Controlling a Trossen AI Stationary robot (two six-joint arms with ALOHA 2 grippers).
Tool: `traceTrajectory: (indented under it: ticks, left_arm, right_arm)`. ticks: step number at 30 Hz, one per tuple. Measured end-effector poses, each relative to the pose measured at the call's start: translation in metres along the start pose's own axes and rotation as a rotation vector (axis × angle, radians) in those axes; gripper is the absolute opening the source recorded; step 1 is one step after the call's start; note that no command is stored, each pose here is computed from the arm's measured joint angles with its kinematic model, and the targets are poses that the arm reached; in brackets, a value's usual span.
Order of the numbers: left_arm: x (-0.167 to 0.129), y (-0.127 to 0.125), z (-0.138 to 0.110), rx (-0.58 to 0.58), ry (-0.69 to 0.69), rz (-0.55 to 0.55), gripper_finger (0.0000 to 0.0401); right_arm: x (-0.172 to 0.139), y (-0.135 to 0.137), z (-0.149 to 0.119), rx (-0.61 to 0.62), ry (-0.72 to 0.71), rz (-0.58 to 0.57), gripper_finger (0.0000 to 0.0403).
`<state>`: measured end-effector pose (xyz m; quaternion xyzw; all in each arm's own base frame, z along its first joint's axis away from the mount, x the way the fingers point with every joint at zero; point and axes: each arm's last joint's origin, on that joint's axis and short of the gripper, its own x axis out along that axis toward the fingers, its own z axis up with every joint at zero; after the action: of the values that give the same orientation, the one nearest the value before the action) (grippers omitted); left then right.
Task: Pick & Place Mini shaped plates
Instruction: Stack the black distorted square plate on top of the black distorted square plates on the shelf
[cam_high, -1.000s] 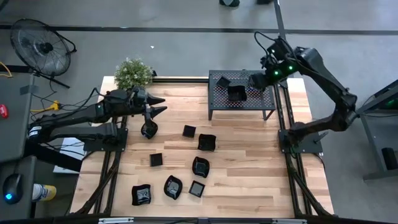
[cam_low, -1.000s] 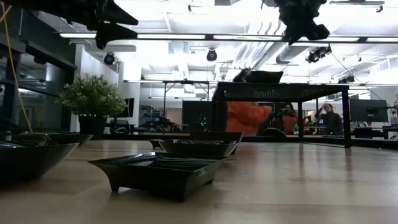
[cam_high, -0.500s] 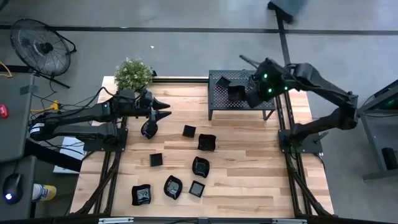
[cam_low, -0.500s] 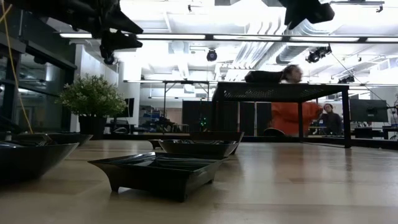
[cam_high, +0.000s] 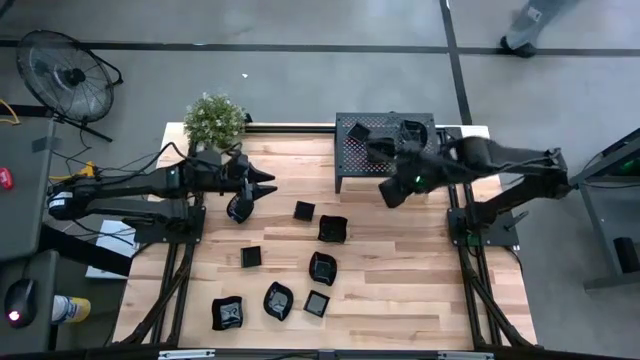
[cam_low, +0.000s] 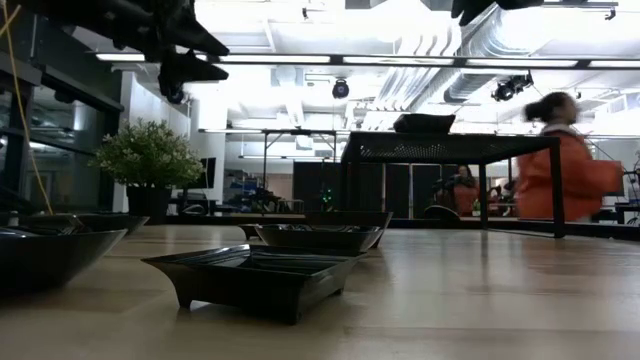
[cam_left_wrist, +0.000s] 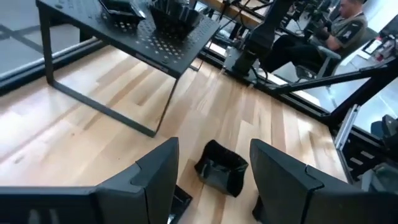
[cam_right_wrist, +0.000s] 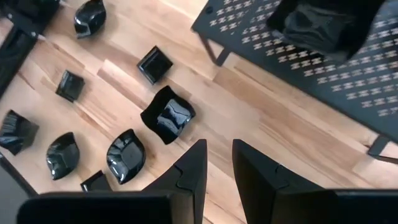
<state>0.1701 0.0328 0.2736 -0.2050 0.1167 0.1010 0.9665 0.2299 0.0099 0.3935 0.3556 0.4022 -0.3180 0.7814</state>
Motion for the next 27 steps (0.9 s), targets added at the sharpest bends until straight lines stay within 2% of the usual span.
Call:
traceTrajectory:
  ticks: [10,16,19,23,27]
  left_arm:
    - [0.019,-0.030,-0.025,-0.101,0.081,0.040,0.0195]
    - [0.034,-0.045,-0.047,-0.108,0.161,0.077,0.0195]
    - [0.040,-0.050,-0.055,-0.096,0.181,0.078,0.0195]
    - [0.044,-0.050,-0.059,-0.057,0.205,0.087,0.0195]
    - [0.044,-0.051,-0.059,0.012,0.225,0.043,0.0195]
  right_arm:
    - [0.048,0.049,-0.036,-0.127,0.031,-0.097,0.0071]
    - [0.090,0.078,-0.049,-0.162,0.109,-0.071,0.0071]
    - [0.112,0.088,-0.054,-0.135,0.149,-0.070,0.0071]
    - [0.126,0.093,-0.056,-0.037,0.118,-0.094,0.0071]
    - [0.139,0.098,-0.058,0.057,0.123,-0.094,0.0071]
